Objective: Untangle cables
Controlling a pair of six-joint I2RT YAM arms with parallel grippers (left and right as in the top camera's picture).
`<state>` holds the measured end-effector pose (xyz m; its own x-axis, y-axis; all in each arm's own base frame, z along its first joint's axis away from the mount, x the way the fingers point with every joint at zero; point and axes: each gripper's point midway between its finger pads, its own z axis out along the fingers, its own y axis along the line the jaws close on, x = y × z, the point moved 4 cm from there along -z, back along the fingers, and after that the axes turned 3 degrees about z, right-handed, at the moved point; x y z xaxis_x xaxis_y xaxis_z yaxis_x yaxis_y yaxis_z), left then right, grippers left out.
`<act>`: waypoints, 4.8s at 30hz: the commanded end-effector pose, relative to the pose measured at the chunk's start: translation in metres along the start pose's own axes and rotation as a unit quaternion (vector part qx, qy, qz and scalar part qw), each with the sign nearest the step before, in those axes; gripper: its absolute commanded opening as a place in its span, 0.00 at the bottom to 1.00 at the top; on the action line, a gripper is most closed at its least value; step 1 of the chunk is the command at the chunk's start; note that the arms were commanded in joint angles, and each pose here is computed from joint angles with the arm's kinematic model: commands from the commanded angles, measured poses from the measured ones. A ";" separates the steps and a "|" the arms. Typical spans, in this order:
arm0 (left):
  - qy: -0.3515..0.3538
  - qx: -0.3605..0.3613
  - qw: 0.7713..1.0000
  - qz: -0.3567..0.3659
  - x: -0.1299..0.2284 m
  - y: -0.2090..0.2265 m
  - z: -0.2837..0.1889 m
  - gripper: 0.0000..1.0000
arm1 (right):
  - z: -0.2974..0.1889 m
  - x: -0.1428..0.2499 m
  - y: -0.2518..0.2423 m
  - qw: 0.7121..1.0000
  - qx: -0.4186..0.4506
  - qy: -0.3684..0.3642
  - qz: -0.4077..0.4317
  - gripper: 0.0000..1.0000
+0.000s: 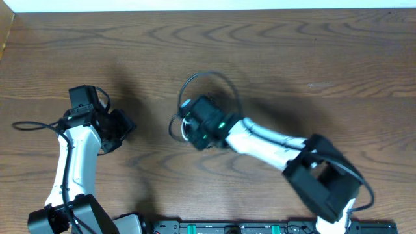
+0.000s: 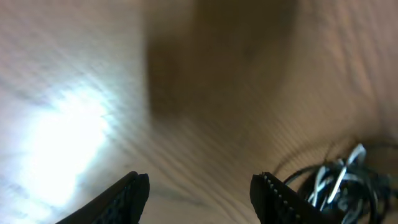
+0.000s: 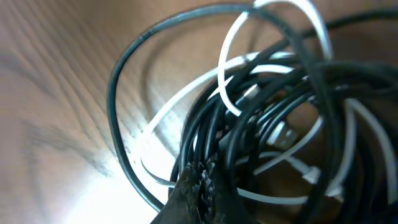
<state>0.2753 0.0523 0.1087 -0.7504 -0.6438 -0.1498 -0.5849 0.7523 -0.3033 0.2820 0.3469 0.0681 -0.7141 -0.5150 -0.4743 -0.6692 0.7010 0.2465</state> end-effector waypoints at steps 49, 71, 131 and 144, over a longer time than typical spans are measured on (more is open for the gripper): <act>0.021 0.083 0.993 0.080 0.007 -0.021 -0.002 0.62 | -0.001 0.013 -0.013 0.986 0.026 0.033 -0.160 0.48; 0.021 0.083 0.993 0.080 0.007 -0.021 -0.002 0.62 | 0.020 0.046 -0.024 0.984 0.030 0.104 -0.139 0.02; 0.207 0.349 0.914 0.009 0.068 -0.133 -0.033 0.58 | -0.168 -0.044 -0.020 0.824 -0.529 -0.175 -0.096 0.01; 0.218 0.326 0.920 0.011 0.080 -0.143 -0.026 0.58 | -0.168 -0.044 -0.020 0.824 -0.529 -0.175 -0.096 0.01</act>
<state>0.2917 -0.0989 0.1682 -0.8982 -0.4050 0.1710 -0.3499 0.4229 -0.8359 0.2990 0.2735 0.2150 -0.6053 -0.2682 -0.7495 -0.7096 -0.2449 0.6607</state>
